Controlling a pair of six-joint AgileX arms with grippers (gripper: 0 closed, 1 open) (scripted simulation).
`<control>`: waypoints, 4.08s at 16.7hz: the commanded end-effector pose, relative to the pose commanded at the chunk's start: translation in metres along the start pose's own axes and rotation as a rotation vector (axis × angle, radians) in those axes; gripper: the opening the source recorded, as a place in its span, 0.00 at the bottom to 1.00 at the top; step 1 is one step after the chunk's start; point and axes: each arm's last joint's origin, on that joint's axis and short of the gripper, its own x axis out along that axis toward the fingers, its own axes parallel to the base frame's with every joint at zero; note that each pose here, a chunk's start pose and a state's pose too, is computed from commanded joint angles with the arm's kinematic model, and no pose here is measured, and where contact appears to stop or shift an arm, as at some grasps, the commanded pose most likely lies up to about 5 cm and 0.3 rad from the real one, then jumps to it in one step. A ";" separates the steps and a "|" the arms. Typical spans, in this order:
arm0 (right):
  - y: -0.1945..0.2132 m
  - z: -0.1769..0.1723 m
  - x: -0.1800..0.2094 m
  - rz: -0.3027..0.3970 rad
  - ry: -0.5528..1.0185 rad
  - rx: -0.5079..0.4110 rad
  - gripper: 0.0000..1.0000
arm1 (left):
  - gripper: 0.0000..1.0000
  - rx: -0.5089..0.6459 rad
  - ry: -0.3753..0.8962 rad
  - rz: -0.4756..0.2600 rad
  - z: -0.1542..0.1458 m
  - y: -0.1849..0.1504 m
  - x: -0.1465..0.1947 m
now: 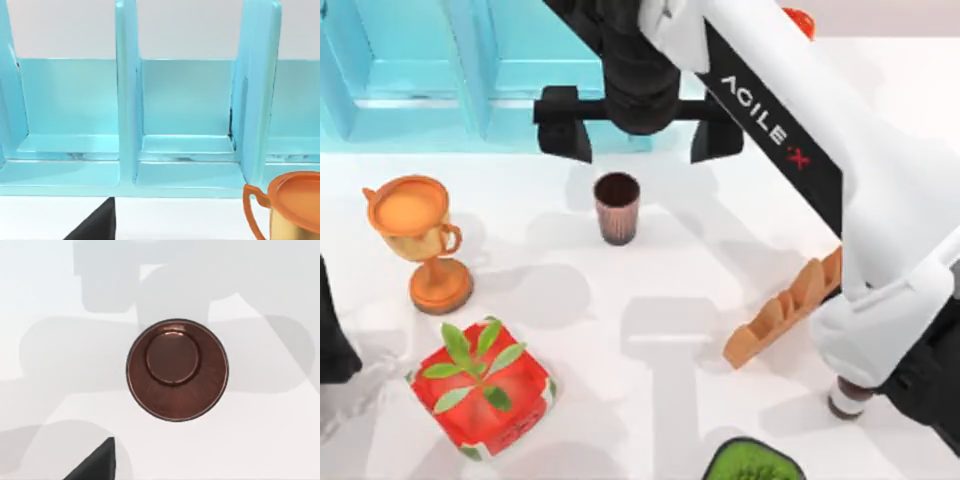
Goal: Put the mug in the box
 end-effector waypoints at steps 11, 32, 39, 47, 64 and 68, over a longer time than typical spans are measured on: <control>0.001 -0.002 0.096 -0.001 0.001 -0.003 1.00 | 1.00 0.000 0.000 0.000 0.000 0.000 0.000; 0.001 -0.002 0.096 -0.001 0.001 -0.003 0.00 | 1.00 0.000 0.000 0.000 0.000 0.000 0.000; 0.000 0.001 0.085 0.019 -0.004 -0.023 0.00 | 1.00 0.000 0.000 0.000 0.000 0.000 0.000; -0.130 0.088 -0.035 0.106 -0.094 -0.089 0.00 | 1.00 0.000 0.000 0.000 0.000 0.000 0.000; -0.474 -0.054 -0.072 -0.040 0.135 -0.015 0.00 | 1.00 0.000 0.000 0.000 0.000 0.000 0.000; -0.474 -0.054 -0.072 -0.040 0.137 -0.015 0.00 | 1.00 0.000 0.000 0.000 0.000 0.000 0.000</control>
